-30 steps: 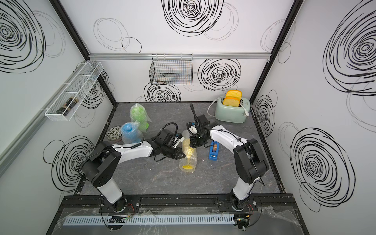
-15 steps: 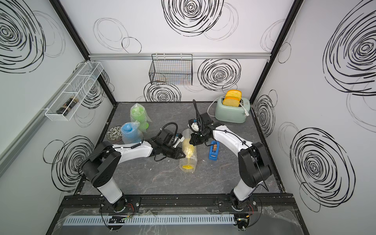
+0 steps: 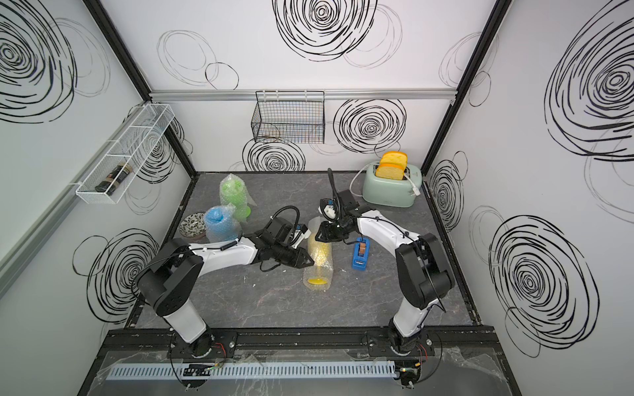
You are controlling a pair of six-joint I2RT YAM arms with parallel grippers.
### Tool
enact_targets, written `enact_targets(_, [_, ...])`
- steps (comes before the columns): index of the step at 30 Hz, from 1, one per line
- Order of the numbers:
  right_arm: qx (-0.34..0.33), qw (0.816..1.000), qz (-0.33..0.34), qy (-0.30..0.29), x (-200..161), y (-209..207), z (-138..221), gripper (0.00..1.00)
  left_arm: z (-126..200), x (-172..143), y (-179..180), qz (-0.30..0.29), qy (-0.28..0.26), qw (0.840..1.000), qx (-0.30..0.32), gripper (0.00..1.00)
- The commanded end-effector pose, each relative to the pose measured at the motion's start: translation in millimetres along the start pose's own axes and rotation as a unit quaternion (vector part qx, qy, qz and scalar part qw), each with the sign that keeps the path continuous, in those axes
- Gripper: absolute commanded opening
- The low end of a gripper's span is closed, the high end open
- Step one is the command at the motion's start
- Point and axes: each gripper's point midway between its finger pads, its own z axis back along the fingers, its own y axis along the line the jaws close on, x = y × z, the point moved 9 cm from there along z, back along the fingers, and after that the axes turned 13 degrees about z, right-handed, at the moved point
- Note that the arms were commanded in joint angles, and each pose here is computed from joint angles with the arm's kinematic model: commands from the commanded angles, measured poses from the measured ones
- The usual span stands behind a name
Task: Wrap wine glasses in bubble wrap
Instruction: Stick the tape on the bubble wrap, then pick up the bubble wrap from the center of the board.
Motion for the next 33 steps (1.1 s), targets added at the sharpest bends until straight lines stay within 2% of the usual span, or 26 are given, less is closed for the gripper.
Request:
enact_targets(1, [0.012, 0.998, -0.054, -0.032, -16, -10, 24, 0.53, 23, 6, -26, -0.030, -0.030, 0.999, -0.033, 0.47])
enact_targets(3, [0.028, 0.994, -0.097, -0.033, -30, -21, 21, 0.69, 35, 7, -30, -0.034, -0.042, 0.998, -0.041, 0.56])
enact_targets(8, [0.067, 0.987, -0.145, -0.018, -44, -22, -5, 0.98, 52, 15, -19, -0.012, -0.071, 0.996, -0.045, 0.71])
enact_targets(11, [0.084, 0.986, -0.138, -0.037, -36, -13, -12, 0.97, 62, 26, -5, 0.014, -0.093, 0.995, -0.042, 0.74])
enact_targets(14, [0.076, 0.988, -0.132, -0.038, -31, -11, -22, 0.97, 58, 33, 11, 0.045, -0.099, 0.993, -0.042, 0.73])
enact_targets(21, [0.075, 0.988, -0.136, -0.013, -27, -21, -45, 0.98, 30, 44, 27, 0.079, -0.061, 0.993, -0.060, 0.68])
enact_targets(25, [0.082, 0.986, -0.145, 0.004, -30, -28, -59, 0.99, 13, 52, 34, 0.079, -0.033, 0.994, -0.068, 0.66])
enact_targets(31, [0.123, 0.984, -0.132, -0.002, -27, -25, -63, 0.83, 2, 56, 31, 0.068, -0.014, 0.994, -0.085, 0.65])
enact_targets(33, [0.132, 0.984, -0.119, -0.013, -23, -22, -60, 0.81, 5, 56, 28, 0.059, -0.016, 0.993, -0.101, 0.64])
